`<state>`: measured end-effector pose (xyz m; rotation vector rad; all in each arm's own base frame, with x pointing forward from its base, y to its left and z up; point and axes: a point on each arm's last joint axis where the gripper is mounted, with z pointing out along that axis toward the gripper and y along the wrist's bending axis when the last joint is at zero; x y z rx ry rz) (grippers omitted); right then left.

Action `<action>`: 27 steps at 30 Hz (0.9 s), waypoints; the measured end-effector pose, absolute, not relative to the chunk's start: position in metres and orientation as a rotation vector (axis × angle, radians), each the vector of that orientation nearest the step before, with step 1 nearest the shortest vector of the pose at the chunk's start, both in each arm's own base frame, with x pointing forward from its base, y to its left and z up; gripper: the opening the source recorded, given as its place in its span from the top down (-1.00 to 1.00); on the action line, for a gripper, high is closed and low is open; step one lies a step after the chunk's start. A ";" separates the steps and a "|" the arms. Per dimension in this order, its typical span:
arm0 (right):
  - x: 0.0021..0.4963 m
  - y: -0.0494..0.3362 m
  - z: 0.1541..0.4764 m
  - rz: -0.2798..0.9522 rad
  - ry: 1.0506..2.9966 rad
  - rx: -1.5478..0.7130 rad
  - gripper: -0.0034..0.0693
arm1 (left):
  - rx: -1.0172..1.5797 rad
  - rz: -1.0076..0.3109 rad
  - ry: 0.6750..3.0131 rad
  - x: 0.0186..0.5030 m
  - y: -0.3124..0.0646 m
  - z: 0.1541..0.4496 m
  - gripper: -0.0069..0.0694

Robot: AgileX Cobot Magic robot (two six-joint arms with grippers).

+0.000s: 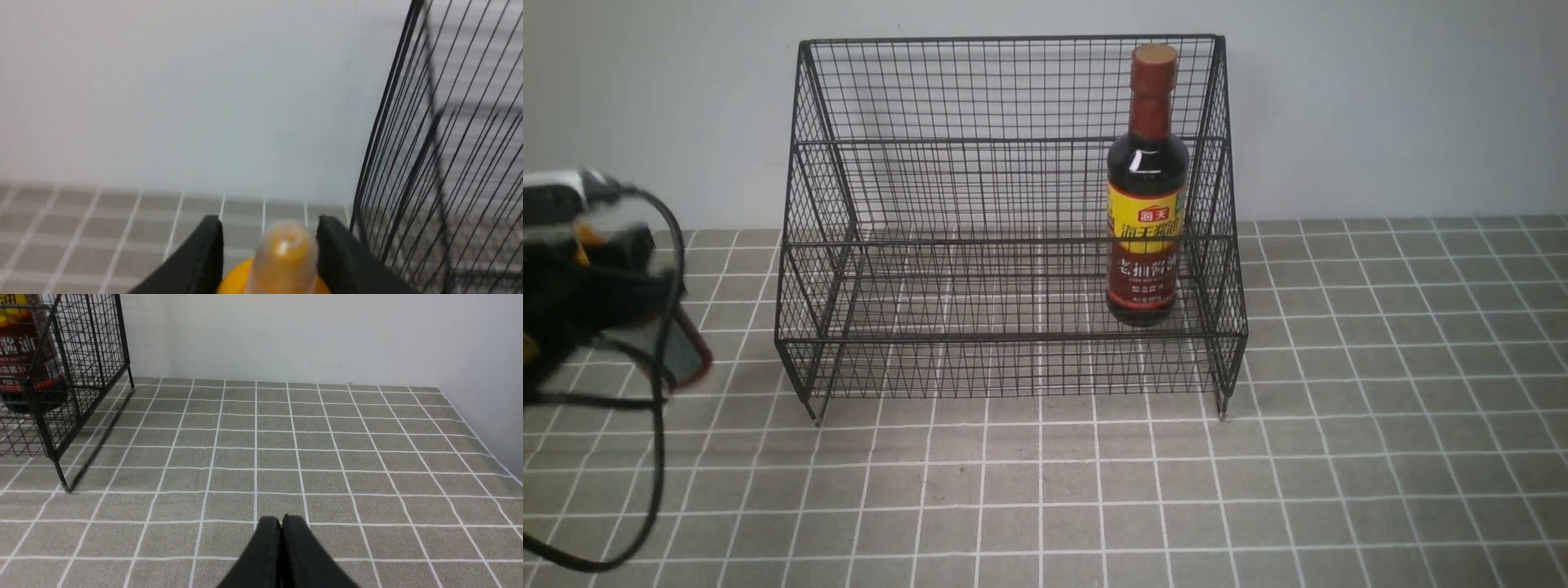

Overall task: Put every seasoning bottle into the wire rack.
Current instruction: Use the left arm to put the condiment bottle back on the shelf

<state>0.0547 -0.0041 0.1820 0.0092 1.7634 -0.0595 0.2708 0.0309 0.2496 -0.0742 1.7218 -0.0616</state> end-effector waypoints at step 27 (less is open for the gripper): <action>0.055 -0.004 0.182 -0.060 1.763 0.009 0.94 | 0.392 -0.353 1.748 0.305 -0.065 0.286 0.13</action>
